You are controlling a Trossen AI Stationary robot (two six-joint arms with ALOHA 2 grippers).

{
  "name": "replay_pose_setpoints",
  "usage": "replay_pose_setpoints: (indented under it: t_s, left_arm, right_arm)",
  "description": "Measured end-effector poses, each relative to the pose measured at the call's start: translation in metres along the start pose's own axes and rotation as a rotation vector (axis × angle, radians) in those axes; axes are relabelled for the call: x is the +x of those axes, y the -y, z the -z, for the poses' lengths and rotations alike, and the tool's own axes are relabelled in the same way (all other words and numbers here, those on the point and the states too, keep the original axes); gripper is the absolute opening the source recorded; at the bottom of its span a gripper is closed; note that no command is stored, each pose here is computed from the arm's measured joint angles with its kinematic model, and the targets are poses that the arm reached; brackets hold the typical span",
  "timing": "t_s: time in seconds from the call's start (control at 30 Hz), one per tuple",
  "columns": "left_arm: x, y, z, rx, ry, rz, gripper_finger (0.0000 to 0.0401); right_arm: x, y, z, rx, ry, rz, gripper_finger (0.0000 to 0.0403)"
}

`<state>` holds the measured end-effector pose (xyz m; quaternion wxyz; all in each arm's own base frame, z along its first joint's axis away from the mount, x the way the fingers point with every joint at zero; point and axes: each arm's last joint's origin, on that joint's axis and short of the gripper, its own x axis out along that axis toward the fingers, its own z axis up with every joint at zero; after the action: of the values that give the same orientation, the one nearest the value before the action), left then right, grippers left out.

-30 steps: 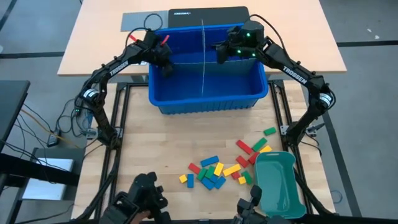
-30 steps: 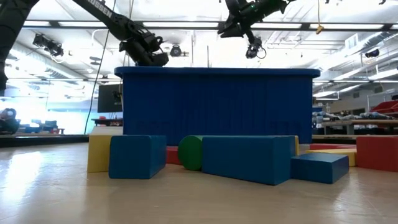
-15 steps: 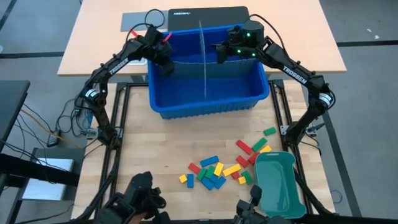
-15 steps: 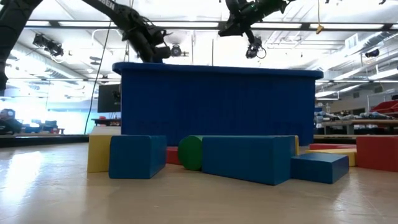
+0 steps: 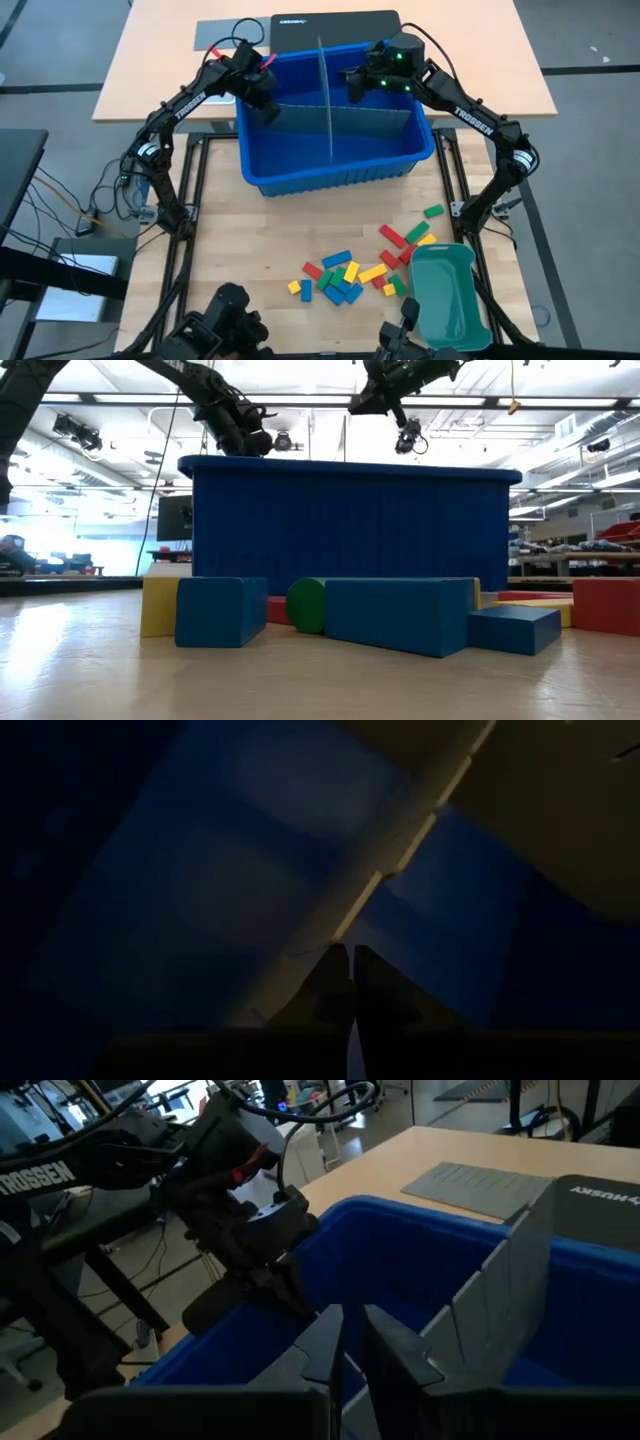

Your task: Sort Items/Unsort Items

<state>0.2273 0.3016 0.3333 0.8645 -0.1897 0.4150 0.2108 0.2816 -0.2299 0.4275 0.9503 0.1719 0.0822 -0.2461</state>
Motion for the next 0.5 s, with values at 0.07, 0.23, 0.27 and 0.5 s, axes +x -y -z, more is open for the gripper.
replay_pose_setpoints:
  t_s: [0.07,0.23,0.27,0.5]
  left_arm:
    - [0.0004,0.0012,-0.0002,-0.012,-0.002,0.002,0.0011]
    - [0.002,0.0058,-0.0008,-0.007,-0.007,0.01,0.0031]
    - [0.0024,0.0066,-0.0009,-0.008,-0.01,0.005,0.0032]
    - [0.0033,0.0047,-0.0008,-0.086,-0.021,-0.058,0.0009]
  right_arm:
    - [0.0,-0.0001,-0.0002,-0.001,0.002,-0.001,0.0045]
    - [0.0,-0.0001,-0.0004,-0.01,0.004,-0.001,0.0052]
    - [0.0,-0.0001,-0.0004,-0.011,0.004,-0.001,0.0053]
    - [-0.0004,0.0018,0.0055,-0.031,-0.059,0.007,0.0063]
